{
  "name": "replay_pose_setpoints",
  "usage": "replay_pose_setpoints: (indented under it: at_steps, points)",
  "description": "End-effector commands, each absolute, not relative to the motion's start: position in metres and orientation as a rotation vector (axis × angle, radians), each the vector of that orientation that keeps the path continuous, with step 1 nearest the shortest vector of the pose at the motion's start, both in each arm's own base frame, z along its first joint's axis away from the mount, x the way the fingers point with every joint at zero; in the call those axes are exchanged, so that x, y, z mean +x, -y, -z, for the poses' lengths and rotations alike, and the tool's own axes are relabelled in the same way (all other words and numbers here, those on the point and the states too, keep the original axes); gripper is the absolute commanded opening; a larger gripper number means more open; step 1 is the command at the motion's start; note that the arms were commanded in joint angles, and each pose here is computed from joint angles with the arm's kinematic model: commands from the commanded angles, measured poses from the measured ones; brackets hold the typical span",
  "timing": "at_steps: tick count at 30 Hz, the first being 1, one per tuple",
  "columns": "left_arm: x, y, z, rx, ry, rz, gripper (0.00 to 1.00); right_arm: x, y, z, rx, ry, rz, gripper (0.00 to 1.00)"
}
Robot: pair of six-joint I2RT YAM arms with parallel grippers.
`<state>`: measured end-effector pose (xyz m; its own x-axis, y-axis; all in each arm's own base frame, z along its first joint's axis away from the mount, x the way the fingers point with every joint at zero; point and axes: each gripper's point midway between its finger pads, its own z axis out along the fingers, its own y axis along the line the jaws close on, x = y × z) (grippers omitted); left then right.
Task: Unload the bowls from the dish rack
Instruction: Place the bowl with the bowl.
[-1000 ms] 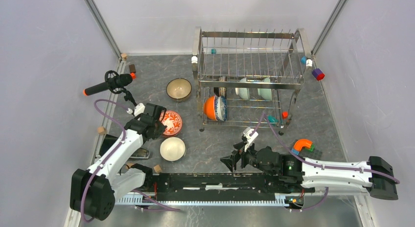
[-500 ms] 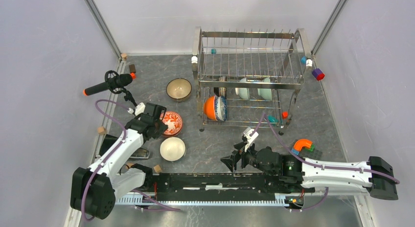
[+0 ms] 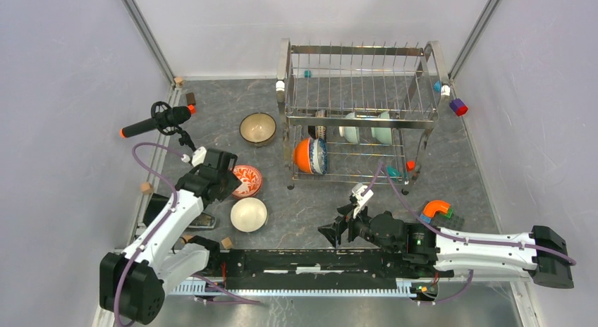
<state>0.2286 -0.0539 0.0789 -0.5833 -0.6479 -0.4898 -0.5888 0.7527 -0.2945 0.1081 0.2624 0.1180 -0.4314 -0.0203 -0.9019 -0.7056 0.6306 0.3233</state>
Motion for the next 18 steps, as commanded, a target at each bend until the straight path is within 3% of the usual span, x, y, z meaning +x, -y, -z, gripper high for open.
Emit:
replay_pose_setpoints:
  at_steps: [1,11,18]
  points:
    - [0.232,0.048,-0.098,-0.859,-2.344,0.108,0.49,0.112,-0.263,-0.125,-0.543,-1.847,-0.886,0.98]
    - [0.224,0.036,-0.107,-0.833,-2.328,0.043,0.5,0.112,-0.261,-0.125,-0.537,-1.845,-0.887,0.98]
    - [0.224,0.03,-0.107,-0.834,-2.322,-0.003,0.42,0.111,-0.262,-0.125,-0.54,-1.846,-0.893,0.98]
